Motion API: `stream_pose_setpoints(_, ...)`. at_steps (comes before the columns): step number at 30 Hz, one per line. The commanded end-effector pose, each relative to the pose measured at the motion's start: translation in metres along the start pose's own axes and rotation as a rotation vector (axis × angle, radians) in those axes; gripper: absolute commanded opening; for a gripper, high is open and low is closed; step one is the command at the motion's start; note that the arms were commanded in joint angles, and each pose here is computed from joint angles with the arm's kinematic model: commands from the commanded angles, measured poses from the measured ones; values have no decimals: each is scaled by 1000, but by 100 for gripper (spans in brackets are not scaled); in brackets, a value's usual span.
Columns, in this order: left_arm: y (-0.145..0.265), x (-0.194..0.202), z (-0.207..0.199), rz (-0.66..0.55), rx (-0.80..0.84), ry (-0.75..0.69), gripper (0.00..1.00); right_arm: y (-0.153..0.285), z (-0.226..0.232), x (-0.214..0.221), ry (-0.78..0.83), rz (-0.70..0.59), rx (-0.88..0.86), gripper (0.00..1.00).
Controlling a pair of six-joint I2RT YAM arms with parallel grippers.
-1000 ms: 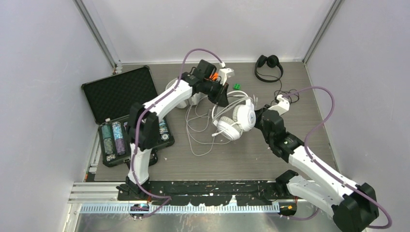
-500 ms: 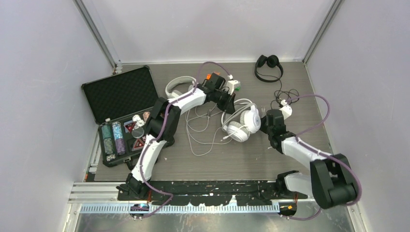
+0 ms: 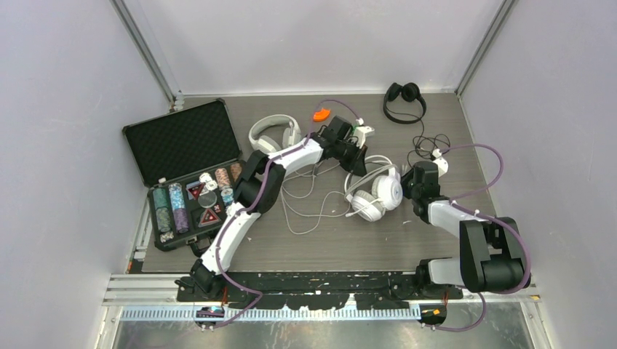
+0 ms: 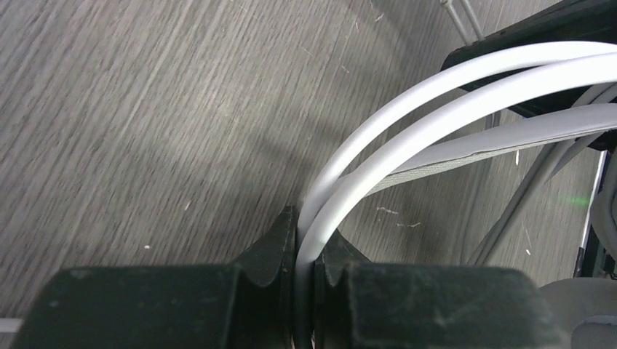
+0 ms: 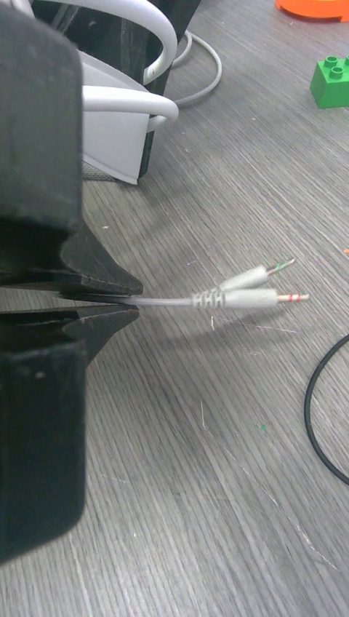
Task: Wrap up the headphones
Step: Place the headphones at the center of the board.
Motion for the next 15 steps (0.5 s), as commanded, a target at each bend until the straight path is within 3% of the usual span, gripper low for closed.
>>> stream_pose_setpoints(1,-2,0,4,10,-35,35,8,0,21,-19,-17,-89,-103,18)
stream_pose_setpoints(10,-3,1,-4,16,-33,19,18,-4,13,-17,-28,-93,-62,21)
stream_pose_setpoints(15,0,-8,-14,2,-25,-7,29,-6,6,-19,-76,-97,26,20)
Point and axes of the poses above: each gripper's point midway between its finger pads, its own y axis back along the fingers, its own z axis along the line the jaws close on, x = y × z, the point moved 8 cm from there along y, back along the fingers, and after that the axes turned 5 degrees about -y, right-handed, at the moved point
